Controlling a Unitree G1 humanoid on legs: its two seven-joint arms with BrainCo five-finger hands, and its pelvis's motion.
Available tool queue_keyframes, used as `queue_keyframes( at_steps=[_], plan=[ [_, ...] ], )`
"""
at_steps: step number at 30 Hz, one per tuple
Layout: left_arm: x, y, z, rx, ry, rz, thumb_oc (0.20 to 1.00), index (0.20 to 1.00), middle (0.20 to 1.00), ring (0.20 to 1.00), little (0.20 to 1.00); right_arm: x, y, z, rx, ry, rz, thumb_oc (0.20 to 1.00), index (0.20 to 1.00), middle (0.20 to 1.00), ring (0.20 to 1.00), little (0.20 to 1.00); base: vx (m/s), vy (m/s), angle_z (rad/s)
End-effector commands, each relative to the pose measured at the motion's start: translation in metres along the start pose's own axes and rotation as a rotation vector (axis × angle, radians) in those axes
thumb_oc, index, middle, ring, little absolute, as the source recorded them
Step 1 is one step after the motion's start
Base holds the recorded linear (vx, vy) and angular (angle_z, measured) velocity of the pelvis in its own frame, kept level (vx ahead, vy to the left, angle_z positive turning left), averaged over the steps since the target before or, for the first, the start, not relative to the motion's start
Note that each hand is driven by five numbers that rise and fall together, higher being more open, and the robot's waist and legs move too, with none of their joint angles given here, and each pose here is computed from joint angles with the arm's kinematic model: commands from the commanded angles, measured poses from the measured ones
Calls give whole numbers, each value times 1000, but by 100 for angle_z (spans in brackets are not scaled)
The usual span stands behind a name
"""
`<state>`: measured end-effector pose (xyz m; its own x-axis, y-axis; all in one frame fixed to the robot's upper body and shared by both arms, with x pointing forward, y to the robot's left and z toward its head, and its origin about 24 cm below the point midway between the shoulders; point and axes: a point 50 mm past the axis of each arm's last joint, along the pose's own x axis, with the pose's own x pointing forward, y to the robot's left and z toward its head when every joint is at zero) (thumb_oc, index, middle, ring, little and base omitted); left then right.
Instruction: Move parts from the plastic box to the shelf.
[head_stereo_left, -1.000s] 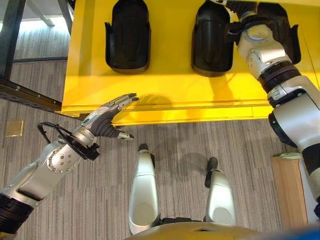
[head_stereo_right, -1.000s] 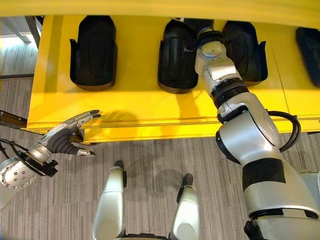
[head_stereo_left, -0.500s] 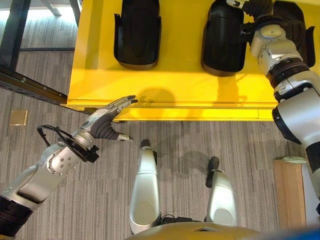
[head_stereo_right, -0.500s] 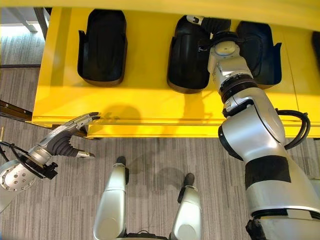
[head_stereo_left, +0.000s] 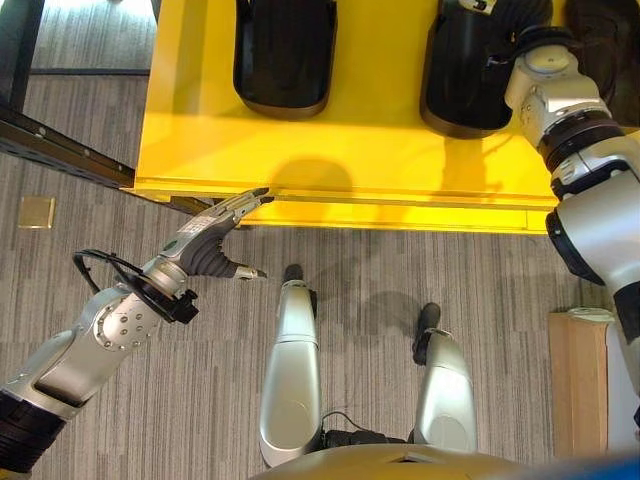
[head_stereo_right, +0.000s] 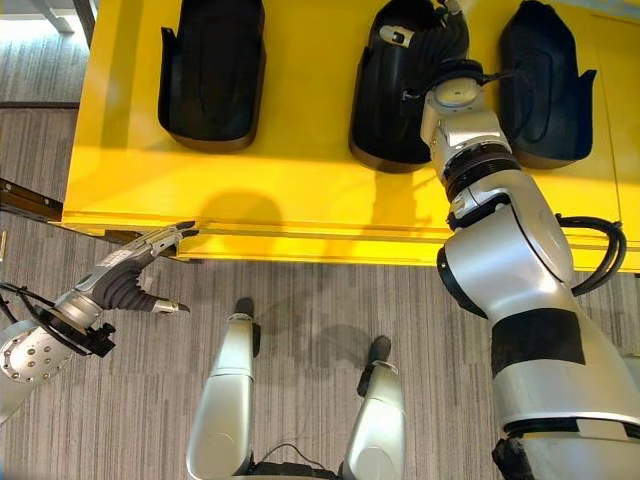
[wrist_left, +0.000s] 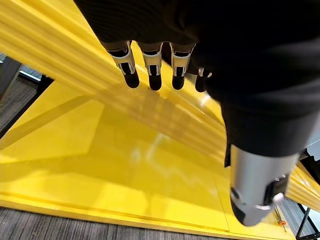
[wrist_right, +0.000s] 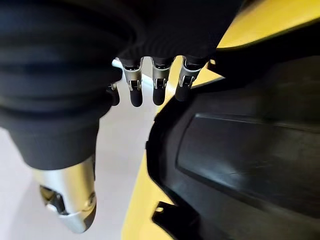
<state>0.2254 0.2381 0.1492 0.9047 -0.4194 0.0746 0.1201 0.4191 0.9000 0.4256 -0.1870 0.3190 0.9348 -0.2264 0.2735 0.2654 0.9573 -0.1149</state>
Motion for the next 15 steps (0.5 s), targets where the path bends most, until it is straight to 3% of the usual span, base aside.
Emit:
queue_keyframes(
  at_steps=[1, 15],
  plan=[
    [-1, 3, 18, 0, -86, 38, 1000, 1000, 1000, 1000, 1000, 4, -21, 55, 64, -136, -65, 1000, 1000, 1000, 1000, 1000, 0, 0, 0],
    [1, 2, 19, -1, -97, 45, 1000, 1000, 1000, 1000, 1000, 5, -38, 52, 37, -121, -112, 1000, 1000, 1000, 1000, 1000, 2, 5, 2]
  ],
)
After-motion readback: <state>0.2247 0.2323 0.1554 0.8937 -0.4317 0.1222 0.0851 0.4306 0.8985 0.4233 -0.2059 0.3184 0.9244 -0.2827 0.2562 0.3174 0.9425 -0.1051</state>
